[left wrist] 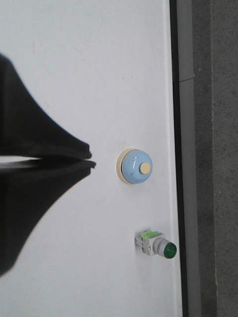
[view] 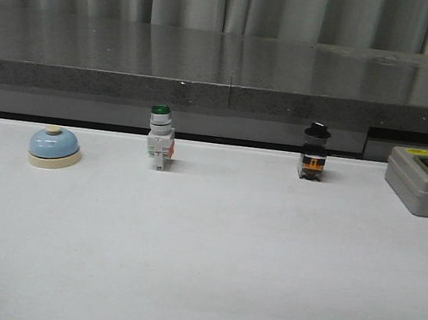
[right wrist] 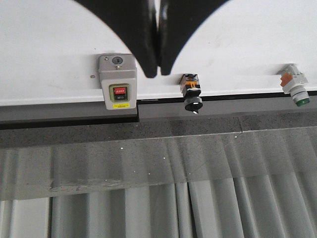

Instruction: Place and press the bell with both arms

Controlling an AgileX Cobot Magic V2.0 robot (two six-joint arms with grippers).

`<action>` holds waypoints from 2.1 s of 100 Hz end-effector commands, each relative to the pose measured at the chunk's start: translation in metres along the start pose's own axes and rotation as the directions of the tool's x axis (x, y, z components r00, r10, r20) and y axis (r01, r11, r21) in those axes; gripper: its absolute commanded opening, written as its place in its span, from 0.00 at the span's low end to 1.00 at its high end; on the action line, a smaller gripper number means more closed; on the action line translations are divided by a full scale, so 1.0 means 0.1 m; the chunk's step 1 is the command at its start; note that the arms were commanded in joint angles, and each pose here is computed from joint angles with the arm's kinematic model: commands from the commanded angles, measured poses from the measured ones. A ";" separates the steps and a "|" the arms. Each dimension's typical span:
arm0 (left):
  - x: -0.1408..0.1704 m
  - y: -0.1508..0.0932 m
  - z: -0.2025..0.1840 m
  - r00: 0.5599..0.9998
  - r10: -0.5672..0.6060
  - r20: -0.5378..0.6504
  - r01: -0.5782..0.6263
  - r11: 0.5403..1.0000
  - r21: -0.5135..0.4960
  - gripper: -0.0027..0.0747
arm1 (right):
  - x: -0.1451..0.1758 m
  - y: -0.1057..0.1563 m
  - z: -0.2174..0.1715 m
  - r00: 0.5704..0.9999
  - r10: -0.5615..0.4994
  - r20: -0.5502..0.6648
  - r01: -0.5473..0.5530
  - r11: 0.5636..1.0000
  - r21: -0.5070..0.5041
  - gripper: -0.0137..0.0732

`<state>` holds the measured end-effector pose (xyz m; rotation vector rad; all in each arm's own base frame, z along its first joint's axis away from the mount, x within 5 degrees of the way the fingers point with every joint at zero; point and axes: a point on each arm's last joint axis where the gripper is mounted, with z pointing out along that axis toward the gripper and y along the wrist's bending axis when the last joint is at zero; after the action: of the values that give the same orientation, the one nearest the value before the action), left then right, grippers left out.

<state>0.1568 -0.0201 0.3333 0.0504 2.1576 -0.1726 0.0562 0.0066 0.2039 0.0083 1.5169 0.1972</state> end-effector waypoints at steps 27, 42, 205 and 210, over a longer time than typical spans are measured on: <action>-0.14 -0.01 -0.03 0.998 -0.015 0.069 0.015 1.000 0.006 0.19 | -0.12 0.02 -0.02 0.994 -0.018 0.108 0.020 1.000 -0.017 0.09; -0.14 -0.01 -0.03 0.998 -0.015 0.069 0.015 1.000 0.006 0.70 | -0.12 0.02 -0.02 0.994 -0.018 0.108 0.020 1.000 -0.017 0.09; -0.71 -0.28 2.58 0.975 0.061 -0.215 -0.054 0.998 0.043 0.86 | -0.12 0.02 -0.02 0.994 -0.018 0.108 0.020 1.000 -0.017 0.09; -0.69 -0.28 2.62 0.974 0.061 -0.217 -0.053 0.998 0.041 0.86 | -0.12 0.02 -0.02 0.994 -0.018 0.108 0.020 1.000 -0.017 0.09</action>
<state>0.4026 -0.0796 0.2208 0.1703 2.5058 -0.1615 0.0562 0.0066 0.2039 0.0083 1.5169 0.1972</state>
